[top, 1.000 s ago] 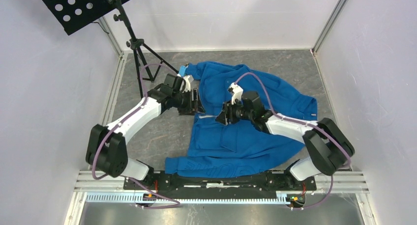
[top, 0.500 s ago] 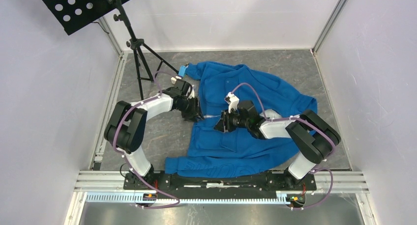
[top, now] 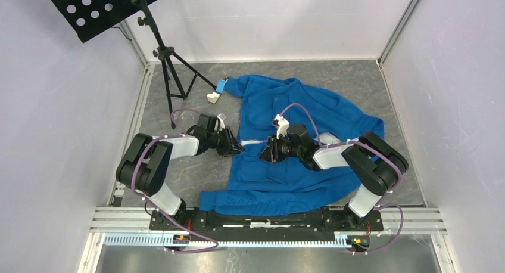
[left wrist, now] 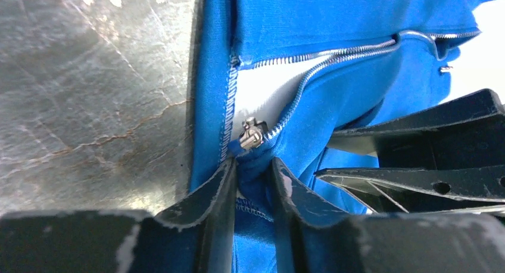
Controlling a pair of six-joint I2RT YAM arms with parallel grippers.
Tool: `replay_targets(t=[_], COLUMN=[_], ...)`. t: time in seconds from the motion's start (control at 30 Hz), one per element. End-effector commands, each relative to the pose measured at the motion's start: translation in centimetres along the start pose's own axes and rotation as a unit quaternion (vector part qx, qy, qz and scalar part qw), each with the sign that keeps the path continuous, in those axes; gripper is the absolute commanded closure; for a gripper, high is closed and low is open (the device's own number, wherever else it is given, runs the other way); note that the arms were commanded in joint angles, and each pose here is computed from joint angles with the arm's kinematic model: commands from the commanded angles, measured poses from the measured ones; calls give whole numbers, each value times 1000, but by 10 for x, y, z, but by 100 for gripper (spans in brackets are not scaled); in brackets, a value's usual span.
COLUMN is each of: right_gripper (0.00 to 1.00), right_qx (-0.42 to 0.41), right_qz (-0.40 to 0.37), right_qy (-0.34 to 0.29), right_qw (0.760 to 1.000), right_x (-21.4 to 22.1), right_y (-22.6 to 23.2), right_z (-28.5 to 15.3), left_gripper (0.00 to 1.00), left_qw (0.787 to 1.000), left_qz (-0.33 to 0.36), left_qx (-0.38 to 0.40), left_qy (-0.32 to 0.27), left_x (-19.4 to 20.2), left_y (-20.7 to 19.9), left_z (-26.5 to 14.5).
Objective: Zip up the jacket
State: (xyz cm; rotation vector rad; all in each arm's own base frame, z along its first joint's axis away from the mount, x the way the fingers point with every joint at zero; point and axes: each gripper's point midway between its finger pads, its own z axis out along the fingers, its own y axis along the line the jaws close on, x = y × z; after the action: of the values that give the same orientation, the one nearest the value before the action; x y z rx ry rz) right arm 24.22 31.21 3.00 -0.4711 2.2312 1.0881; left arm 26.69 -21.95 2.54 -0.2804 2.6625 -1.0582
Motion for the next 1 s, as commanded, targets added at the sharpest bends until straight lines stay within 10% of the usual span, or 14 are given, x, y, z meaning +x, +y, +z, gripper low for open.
replay_targets(t=[0.0, 0.27, 0.67, 0.97], right_gripper=[61, 51, 34, 21], right_qx=[1, 24, -38, -95], right_qz=[-47, -167, -367, -310], right_qy=[18, 11, -75, -89], right_qw=[999, 986, 926, 942], right_x=[-8, -49, -112, -122], right_y=[5, 5, 49, 50], right_z=[4, 6, -14, -26], left_gripper=[69, 97, 98, 98], left_qw=[995, 979, 937, 910], left_qz=[19, 119, 265, 343], left_qx=[92, 100, 159, 118], left_qy=[-41, -130, -162, -200], left_x=[-10, -29, -17, -18], left_y=[-29, -40, -83, -83], left_z=[0, -23, -50, -63])
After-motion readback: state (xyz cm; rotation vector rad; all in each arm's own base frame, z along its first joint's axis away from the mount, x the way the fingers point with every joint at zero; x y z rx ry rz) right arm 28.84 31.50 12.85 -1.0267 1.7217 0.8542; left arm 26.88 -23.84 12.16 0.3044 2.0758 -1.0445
